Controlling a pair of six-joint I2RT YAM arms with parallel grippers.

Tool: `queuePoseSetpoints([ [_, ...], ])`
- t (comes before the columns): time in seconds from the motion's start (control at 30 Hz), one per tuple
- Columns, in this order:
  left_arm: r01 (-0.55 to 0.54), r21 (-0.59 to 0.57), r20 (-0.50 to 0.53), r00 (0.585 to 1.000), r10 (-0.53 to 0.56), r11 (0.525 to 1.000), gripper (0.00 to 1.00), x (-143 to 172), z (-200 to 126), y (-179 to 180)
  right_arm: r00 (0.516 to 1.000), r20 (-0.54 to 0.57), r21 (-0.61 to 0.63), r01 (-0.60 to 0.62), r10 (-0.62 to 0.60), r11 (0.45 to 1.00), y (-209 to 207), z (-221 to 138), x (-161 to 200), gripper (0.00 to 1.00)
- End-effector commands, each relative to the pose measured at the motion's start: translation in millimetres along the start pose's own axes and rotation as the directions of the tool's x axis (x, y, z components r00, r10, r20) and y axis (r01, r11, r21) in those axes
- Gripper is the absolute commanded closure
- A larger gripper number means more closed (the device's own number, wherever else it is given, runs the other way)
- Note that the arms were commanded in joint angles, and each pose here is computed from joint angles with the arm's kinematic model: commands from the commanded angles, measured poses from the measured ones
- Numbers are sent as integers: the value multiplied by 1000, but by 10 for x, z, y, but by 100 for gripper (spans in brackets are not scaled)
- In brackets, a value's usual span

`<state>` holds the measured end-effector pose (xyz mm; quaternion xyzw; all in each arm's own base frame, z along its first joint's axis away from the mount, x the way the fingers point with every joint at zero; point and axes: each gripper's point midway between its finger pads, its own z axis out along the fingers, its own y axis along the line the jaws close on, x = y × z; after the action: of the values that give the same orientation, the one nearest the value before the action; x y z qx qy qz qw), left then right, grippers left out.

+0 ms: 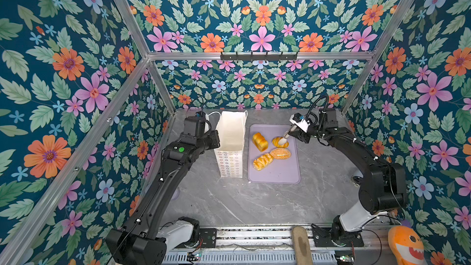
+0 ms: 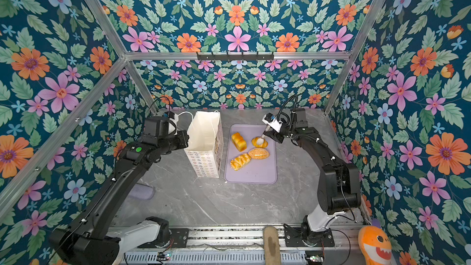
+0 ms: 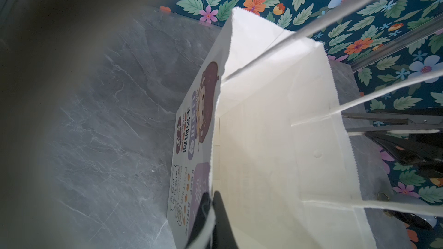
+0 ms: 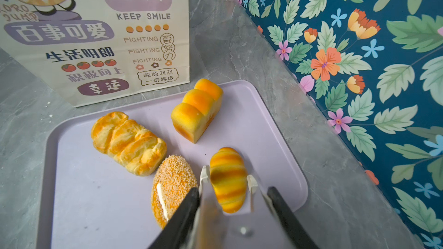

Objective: Pack bread into a paper bag
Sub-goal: Pick up the bread from the tray.

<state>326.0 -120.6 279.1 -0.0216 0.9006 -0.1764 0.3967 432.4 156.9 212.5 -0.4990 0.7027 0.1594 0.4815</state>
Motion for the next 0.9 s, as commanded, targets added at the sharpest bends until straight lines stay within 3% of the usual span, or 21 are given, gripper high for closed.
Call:
queuePoseSetpoints([
  [0.0,-24,6,12,1000,24,1000,100,-48,-20,-23,1000,3,-14,28,-28,999,7,-2,-18,54],
  [0.87,-36,-1,24,999,36,999,100,-66,-18,-7,998,-24,-103,-68,66,992,113,192,234,54],
])
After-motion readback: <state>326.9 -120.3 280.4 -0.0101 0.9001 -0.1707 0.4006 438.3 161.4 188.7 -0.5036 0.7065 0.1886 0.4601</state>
